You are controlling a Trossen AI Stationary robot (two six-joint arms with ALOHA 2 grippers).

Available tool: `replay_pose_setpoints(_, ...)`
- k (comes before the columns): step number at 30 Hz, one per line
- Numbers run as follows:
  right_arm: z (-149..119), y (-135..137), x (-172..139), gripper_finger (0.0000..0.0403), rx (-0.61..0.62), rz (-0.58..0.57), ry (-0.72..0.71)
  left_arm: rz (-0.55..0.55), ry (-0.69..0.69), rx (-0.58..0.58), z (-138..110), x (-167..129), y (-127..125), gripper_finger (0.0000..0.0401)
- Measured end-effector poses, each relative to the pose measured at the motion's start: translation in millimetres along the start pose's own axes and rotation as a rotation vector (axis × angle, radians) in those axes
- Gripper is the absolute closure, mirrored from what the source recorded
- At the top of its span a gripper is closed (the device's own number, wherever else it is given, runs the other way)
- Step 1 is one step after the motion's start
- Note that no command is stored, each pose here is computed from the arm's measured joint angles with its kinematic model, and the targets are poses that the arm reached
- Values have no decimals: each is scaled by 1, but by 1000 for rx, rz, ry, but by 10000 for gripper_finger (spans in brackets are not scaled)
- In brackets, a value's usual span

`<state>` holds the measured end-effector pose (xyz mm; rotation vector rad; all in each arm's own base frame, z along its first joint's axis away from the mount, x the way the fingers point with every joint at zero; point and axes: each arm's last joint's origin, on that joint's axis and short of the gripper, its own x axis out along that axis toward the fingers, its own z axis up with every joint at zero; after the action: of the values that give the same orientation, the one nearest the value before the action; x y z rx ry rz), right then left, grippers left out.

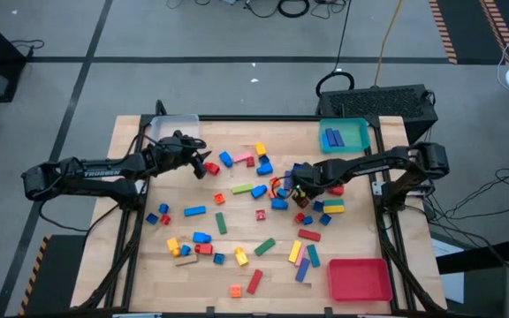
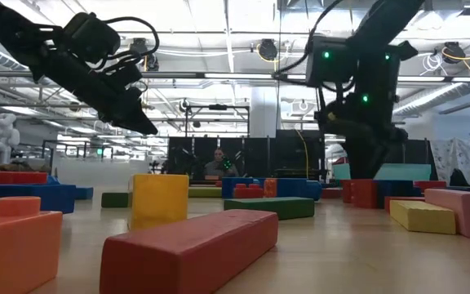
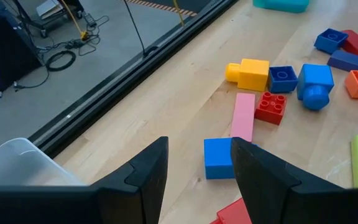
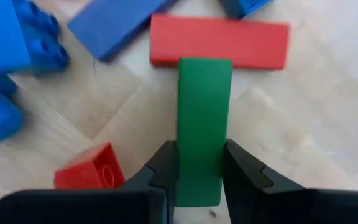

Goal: Sort blocks by size
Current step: Put the green block into the blue bin

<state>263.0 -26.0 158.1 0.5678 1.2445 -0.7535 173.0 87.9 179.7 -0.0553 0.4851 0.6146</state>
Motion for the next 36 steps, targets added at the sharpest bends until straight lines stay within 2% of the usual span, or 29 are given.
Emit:
replay_pose_setpoints(9, 17, -25, -27, 328, 80, 57, -87, 0, -1, -1, 0, 0, 0, 224)
replay_pose_setpoints(18, 33, -65, -54, 328, 176, 81, -194, 0, -1, -1, 0, 0, 0, 224)
replay_pose_setpoints(23, 42, -94, -64, 328, 240, 18, -266, 0, -1, -1, 0, 0, 0, 224)
replay_pose_setpoints(36, 65, -162, -53, 328, 389, -110, -268, 1, 0, 2, 0, 0, 0, 224)
